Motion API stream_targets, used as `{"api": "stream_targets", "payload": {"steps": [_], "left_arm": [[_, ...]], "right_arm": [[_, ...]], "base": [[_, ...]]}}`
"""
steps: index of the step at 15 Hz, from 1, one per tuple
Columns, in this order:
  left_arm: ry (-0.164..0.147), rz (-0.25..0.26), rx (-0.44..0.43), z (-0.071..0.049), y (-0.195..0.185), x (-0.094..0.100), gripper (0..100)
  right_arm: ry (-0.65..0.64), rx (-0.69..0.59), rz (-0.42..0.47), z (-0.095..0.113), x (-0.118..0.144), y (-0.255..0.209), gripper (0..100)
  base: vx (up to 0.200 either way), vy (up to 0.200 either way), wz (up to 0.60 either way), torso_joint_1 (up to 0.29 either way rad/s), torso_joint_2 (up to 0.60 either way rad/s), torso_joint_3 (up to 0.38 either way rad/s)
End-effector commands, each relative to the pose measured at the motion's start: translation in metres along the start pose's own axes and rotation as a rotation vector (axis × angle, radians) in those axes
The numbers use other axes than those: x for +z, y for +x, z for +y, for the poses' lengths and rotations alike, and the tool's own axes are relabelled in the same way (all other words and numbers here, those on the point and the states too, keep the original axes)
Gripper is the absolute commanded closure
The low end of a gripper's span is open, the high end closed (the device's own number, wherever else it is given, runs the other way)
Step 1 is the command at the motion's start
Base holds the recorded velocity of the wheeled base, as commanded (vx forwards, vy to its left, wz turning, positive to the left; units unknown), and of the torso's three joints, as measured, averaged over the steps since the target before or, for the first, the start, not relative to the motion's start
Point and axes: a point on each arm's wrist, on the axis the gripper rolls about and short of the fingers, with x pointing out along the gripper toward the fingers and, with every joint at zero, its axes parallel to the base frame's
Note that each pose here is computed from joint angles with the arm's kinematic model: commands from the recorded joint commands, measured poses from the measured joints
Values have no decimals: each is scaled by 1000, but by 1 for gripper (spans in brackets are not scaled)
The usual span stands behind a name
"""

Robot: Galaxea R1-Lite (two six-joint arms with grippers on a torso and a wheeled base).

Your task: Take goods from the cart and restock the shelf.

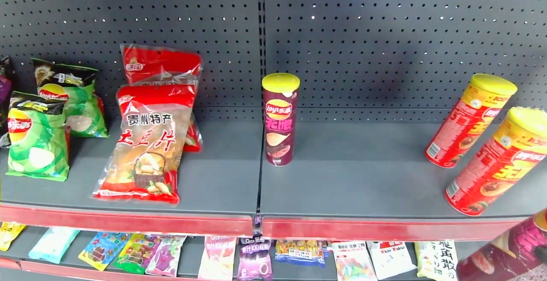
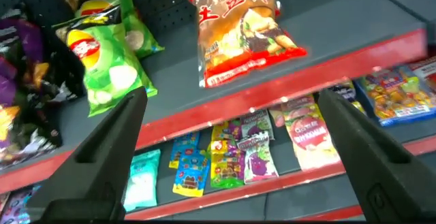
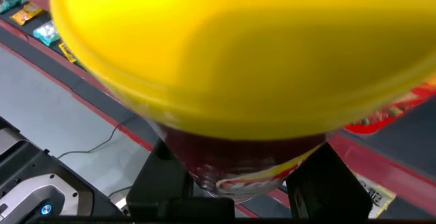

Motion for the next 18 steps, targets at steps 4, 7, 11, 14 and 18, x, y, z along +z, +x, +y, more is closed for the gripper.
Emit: {"api": "stream_targets", "payload": {"steps": [4,7,11,14,18], "left_arm": [[9,11,-7,-1,1,-2,0],[122,63,-46,-4,11,-5,0],[37,63,-287,0,71,41,0],[-9,4,-402,-5,156,78,0],[-183,-7,-800,-35,218,102,0]], "right_arm": [[4,4,13,0,-2,2,100],[1,4,3,-1,2,2,100],[-9,23,-3,-2,15,6,100],[-7,39,19,-3,15,11,100],[-7,39,22,-5,20,15,100]], "base": [[0,0,0,0,0,0],[0,0,0,0,0,0],[0,0,0,0,0,0],[0,0,0,0,0,0],[0,0,0,0,0,0]]}}
